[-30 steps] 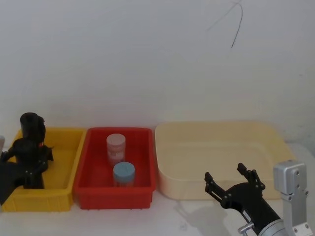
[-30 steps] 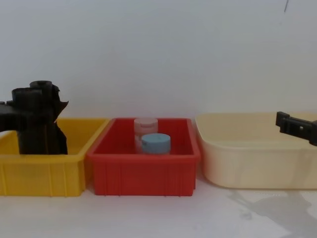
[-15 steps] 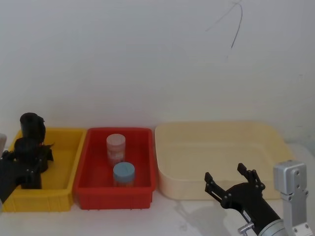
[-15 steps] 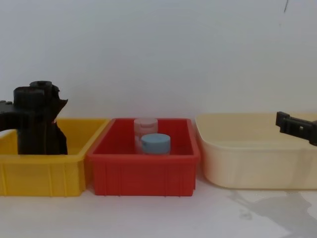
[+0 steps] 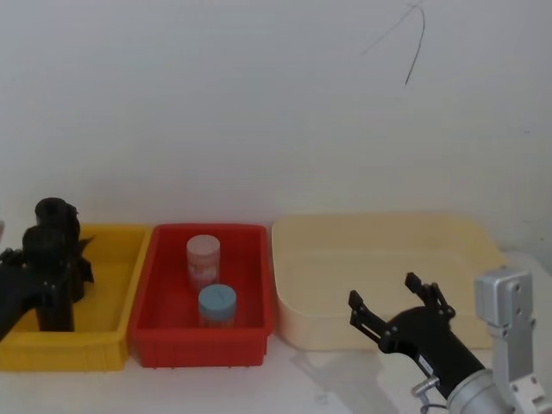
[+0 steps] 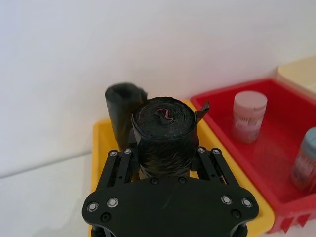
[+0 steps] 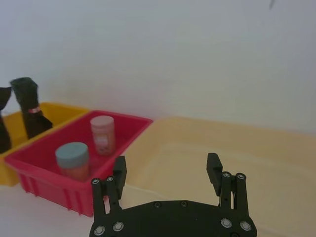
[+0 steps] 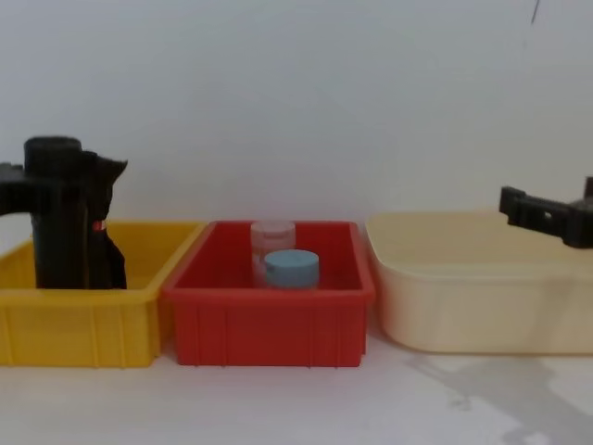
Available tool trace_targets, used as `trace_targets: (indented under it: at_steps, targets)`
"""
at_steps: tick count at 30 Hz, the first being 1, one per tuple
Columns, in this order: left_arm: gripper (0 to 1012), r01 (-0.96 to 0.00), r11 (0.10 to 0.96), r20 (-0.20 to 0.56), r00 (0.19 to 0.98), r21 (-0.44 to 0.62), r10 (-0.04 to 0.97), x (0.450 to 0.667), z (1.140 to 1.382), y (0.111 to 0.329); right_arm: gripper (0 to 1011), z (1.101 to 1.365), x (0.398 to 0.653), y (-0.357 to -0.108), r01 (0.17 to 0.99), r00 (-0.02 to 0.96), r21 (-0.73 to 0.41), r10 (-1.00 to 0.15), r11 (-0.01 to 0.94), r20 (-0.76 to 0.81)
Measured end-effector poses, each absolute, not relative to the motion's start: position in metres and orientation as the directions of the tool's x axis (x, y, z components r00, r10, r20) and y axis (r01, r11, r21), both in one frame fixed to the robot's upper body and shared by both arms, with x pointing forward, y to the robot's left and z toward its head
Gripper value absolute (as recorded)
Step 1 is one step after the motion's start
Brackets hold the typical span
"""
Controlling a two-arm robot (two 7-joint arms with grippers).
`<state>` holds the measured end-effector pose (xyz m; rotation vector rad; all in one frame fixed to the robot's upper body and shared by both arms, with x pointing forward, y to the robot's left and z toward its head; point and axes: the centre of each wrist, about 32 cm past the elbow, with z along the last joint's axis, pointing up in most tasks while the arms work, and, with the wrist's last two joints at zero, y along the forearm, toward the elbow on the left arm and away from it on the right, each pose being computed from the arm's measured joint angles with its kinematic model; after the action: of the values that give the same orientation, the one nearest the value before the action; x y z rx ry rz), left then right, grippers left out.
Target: Pick up the garbage bag with the one hand and transfer it to the other hand.
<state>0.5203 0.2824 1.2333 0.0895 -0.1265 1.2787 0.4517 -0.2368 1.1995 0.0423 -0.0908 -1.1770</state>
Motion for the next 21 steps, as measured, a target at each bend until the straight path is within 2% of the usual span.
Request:
trace_targets:
  at_steps: [10,21]
  targets:
    - [508,-0.947,0.316,0.098,0.309,-0.057,0.946,0.525,1.27,0.286,1000,1.223,0.468,-0.235,0.868,0.481,0.104,-0.875,0.485,0.063]
    - [508,-0.912,0.394,0.084,0.387,-0.109,0.918,0.535,1.32,0.288,1000,1.254,0.49,-0.23,0.773,0.617,0.12,-0.782,0.623,0.084]
